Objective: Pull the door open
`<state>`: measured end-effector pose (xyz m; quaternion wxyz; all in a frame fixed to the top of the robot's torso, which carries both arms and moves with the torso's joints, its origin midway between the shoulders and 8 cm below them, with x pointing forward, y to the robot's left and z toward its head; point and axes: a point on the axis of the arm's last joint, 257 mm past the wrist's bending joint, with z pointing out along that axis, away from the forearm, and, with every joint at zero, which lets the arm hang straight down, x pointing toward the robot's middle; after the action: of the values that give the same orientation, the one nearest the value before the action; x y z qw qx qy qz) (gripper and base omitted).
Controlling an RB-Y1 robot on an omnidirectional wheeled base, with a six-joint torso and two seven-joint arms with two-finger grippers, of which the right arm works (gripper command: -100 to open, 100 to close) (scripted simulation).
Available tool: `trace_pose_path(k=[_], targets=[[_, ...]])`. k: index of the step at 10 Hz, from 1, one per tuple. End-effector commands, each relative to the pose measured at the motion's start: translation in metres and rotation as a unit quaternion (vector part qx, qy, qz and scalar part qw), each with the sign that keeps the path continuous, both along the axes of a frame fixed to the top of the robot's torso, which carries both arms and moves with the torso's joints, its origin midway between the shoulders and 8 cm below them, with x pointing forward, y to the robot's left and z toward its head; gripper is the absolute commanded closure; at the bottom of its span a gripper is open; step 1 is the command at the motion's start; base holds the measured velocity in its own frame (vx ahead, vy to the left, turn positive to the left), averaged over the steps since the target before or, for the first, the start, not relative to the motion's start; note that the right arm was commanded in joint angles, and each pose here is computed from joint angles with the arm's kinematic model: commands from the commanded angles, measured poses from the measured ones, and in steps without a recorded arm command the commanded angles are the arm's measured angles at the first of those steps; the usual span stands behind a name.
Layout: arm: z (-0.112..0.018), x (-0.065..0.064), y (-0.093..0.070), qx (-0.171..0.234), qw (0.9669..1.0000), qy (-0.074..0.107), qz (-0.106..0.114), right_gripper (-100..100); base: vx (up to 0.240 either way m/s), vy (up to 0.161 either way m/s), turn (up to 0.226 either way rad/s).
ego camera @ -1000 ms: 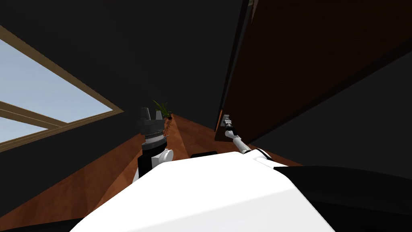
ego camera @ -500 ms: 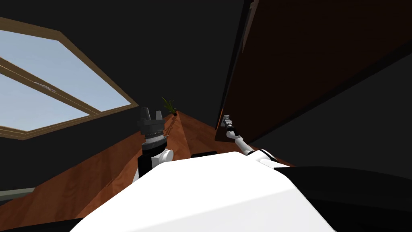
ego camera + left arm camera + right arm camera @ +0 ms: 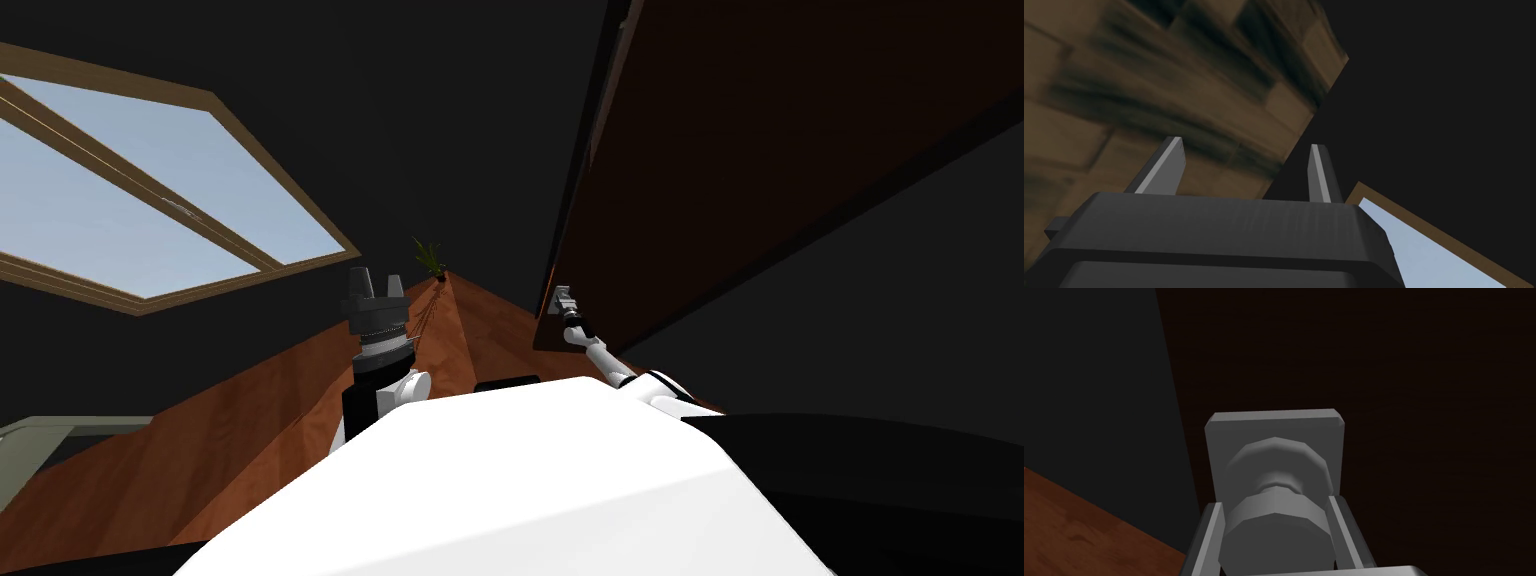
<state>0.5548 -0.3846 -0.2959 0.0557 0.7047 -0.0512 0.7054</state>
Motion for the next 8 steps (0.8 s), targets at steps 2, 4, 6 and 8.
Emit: trace_pose_path(k=[2,4,6,8], targets=[[-0.001,-0.003,0.008,0.001,0.9999,0.001,0.017,100,-0.213,-0.052,0.089],[0.0,-0.005,0.014,0.002,0.9996,0.0,0.029,100,-0.217,-0.07,0.097],[0.0,-0.007,0.019,0.003,0.9993,0.0,0.039,100,-0.211,-0.094,0.1],[-0.003,-0.008,0.02,0.002,0.9992,0.003,0.04,100,-0.123,-0.067,0.054]])
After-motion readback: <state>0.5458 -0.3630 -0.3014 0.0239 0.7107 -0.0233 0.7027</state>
